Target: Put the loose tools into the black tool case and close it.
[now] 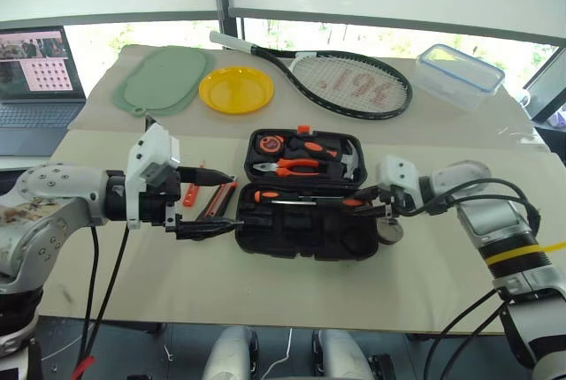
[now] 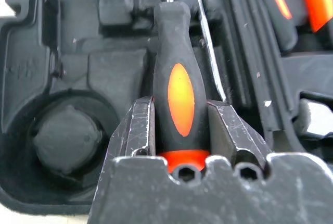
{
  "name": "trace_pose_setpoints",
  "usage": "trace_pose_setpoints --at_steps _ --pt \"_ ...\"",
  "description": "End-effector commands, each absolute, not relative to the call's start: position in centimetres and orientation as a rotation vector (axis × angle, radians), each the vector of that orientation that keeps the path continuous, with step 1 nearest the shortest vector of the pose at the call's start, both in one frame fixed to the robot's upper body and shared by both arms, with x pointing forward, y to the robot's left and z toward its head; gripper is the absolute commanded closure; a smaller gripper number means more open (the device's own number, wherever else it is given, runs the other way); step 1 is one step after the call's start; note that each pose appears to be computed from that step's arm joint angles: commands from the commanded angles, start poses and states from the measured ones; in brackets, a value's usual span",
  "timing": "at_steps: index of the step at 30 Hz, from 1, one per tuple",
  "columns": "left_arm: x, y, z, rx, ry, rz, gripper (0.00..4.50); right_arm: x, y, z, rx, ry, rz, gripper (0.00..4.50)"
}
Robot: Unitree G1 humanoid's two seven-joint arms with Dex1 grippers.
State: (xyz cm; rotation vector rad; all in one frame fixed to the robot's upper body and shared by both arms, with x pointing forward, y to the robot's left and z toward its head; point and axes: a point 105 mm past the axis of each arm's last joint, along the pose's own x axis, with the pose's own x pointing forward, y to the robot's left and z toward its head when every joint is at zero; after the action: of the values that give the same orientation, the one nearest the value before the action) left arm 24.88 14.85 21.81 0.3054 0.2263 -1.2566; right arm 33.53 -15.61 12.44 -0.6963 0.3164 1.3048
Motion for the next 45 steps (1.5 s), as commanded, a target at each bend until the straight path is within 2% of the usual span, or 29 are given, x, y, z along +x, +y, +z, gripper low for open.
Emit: trace_pose_setpoints --at_steps 1,6,8,9,12,16,20,26,36,41,45 --pt "24.8 14.5 22.9 0.345 0.176 -1.264 0.0 33.7 -15.3 13.3 -0.734 0.275 1.315 3.48" --pt "25.0 14.3 23.0 0.347 0.165 -1.264 0.0 33.5 -15.0 13.3 -0.714 0.28 1.32 3.48" --pt "25.1 14.3 23.0 0.347 0.165 -1.263 0.0 33.4 -14.7 14.0 -0.687 0.256 1.325 2.48" --pt "25.1 14.3 23.0 0.346 0.165 -1.263 0.0 33.3 -14.5 14.3 -0.672 0.244 1.326 2.3" --pt "25.3 14.3 22.9 0.345 0.164 -1.26 0.0 33.2 -13.7 16.5 -0.612 0.183 1.323 1.25" --pt "25.5 14.2 22.6 0.341 0.159 -1.264 0.0 33.1 -12.6 17.7 -0.531 0.148 1.314 1.25" --pt "25.6 14.0 22.4 0.345 0.159 -1.271 0.0 33.5 -11.7 16.8 -0.479 0.153 1.285 2.35" --pt "25.8 13.9 22.4 0.352 0.149 -1.271 0.0 33.9 -10.7 14.9 -0.417 0.175 1.251 4.36" --pt "26.0 13.9 22.4 0.356 0.144 -1.269 0.0 32.9 -9.9 11.4 -0.492 0.276 1.303 4.44" --pt "26.1 13.9 22.3 0.363 0.146 -1.27 0.0 34.0 -9.8 9.3 -0.636 0.329 1.222 4.44" --pt "26.2 13.9 22.2 0.366 0.145 -1.264 0.0 34.0 -9.5 9.6 -0.688 0.317 1.215 4.44"
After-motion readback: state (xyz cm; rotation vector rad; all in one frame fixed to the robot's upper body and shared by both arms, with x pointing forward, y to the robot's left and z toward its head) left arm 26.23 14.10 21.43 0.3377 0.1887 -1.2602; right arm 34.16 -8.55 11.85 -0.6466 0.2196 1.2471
